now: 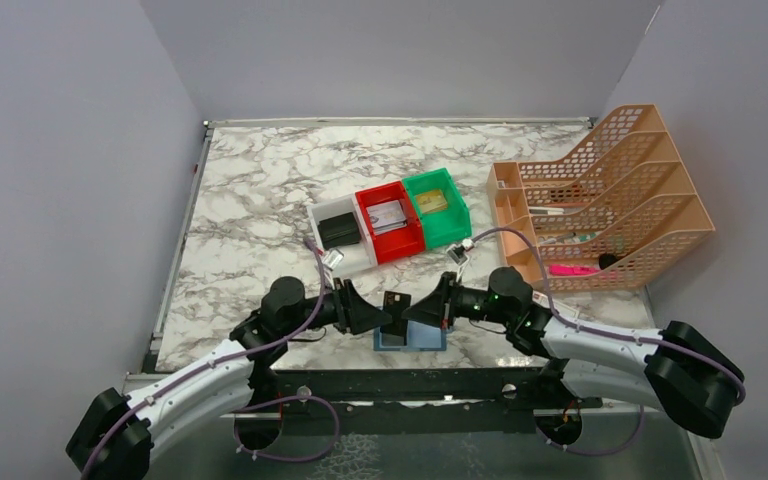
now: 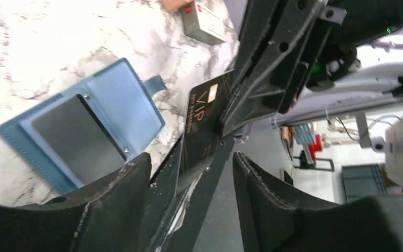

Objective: Take the credit cards out of the card holder

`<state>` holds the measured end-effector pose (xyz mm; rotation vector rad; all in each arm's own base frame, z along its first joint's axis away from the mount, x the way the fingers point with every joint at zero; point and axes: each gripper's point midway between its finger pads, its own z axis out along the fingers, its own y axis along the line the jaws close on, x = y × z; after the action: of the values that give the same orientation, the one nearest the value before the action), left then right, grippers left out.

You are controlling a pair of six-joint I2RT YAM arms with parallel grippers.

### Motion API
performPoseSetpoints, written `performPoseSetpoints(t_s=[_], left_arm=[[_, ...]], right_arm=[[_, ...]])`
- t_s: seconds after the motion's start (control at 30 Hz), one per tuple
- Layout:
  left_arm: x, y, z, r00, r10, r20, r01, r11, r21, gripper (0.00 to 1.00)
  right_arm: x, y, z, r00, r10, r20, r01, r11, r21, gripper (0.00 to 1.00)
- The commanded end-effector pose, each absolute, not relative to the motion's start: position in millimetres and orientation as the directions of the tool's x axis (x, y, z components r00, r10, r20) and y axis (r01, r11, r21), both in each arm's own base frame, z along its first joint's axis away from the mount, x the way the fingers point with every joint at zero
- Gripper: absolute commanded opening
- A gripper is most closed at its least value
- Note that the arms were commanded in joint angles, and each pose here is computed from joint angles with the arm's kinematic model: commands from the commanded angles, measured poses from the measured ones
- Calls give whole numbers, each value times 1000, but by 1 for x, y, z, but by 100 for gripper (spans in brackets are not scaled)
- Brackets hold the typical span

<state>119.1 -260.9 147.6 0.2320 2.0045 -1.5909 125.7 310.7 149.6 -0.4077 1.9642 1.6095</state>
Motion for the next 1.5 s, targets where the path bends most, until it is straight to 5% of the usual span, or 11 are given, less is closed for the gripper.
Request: performPoseSetpoints(t_s=[0.0,0.23,0.43,0.53,0.73,1.03,1.47], left_arm=[[150,-243,145,-773,-228,-592,420,514,-748,65],[202,-166,165,-639,-256,-725,152,882,-446,80],[223,-114,189,-564,-131,-815,13,986,-167,98],[234,-88,187,-529,-97,-843,-71,995,-70,99],[255,-58,150,-595,-186,-782,-110,983,-150,99],[258,-12,171,-469,-280,-838,-287,945,-156,99],[256,-19,174,-463,-279,-841,-241,953,-184,99]], right_arm=[[144,294,133,-777,159,-609,-518,387,763,1],[176,278,143,-685,154,-712,-520,581,626,1],[201,297,159,-635,33,-772,-589,626,511,1],[213,310,170,-604,14,-797,-616,627,477,1],[242,338,196,-487,-61,-871,-661,677,322,1],[282,389,206,-301,-203,-932,-702,708,72,1],[345,429,163,-154,-462,-873,-628,728,-275,1]])
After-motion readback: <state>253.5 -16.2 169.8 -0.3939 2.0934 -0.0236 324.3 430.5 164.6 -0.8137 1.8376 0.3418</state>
